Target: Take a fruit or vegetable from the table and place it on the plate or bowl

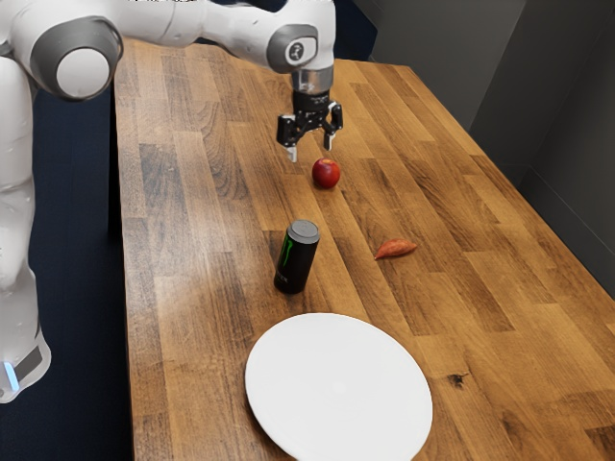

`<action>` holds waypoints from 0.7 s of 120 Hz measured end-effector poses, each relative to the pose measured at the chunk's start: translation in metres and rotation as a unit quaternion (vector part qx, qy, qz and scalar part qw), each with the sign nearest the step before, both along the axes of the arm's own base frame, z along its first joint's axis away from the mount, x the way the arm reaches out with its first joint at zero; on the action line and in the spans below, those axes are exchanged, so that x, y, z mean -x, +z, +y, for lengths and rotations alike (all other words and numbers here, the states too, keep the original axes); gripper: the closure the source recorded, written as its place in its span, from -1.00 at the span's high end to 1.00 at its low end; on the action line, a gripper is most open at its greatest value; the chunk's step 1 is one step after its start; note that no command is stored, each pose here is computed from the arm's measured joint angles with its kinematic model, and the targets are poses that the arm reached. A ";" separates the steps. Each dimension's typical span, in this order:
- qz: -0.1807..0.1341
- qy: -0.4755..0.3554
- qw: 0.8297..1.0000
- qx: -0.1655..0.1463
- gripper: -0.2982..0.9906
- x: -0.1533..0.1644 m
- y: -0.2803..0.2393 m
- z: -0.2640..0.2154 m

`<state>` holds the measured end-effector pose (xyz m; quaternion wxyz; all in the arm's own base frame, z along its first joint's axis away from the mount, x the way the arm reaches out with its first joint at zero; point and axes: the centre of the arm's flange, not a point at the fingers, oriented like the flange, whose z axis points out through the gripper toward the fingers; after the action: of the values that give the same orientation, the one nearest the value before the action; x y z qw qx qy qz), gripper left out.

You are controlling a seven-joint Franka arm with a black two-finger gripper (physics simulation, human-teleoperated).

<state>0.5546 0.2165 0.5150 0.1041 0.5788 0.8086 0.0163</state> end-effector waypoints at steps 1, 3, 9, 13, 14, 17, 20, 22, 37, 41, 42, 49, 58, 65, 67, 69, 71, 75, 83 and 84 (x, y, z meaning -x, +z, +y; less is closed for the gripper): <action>0.000 -0.001 1.000 0.000 0.54 -0.001 -0.001 -0.001; 0.000 -0.004 1.000 0.000 0.54 -0.002 -0.002 -0.004; -0.001 -0.011 1.000 0.000 0.54 -0.003 -0.004 -0.010; -0.001 -0.014 1.000 0.001 0.54 -0.003 -0.004 -0.012; -0.001 -0.015 1.000 0.001 0.54 -0.003 -0.004 -0.012; -0.002 -0.015 1.000 0.001 0.54 -0.002 -0.005 -0.011; -0.003 -0.014 1.000 0.000 0.54 -0.002 -0.005 -0.009; -0.003 -0.014 1.000 0.000 0.54 -0.001 -0.005 -0.007; -0.014 0.001 1.000 -0.021 0.54 -0.008 0.005 0.027; -0.016 0.005 1.000 -0.023 0.54 -0.007 0.006 0.035; -0.017 0.007 1.000 -0.023 0.54 -0.006 0.006 0.037; -0.015 0.013 1.000 -0.022 0.54 -0.004 0.001 0.051; -0.014 0.021 1.000 -0.017 0.54 -0.004 -0.009 0.066; -0.017 0.022 0.999 -0.017 0.54 -0.007 -0.010 0.075; -0.018 0.021 0.999 -0.017 0.54 -0.008 -0.011 0.076; -0.019 0.019 0.999 -0.017 0.54 -0.010 -0.010 0.077; -0.020 0.017 0.999 -0.018 0.54 -0.012 -0.010 0.076; -0.022 0.012 1.000 -0.018 0.54 -0.015 -0.011 0.075; -0.025 -0.005 0.999 -0.020 0.54 -0.027 -0.011 0.065; -0.025 -0.008 0.999 -0.020 0.54 -0.028 -0.011 0.064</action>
<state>0.5831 0.2803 0.5035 0.1126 0.5864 0.8008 0.0465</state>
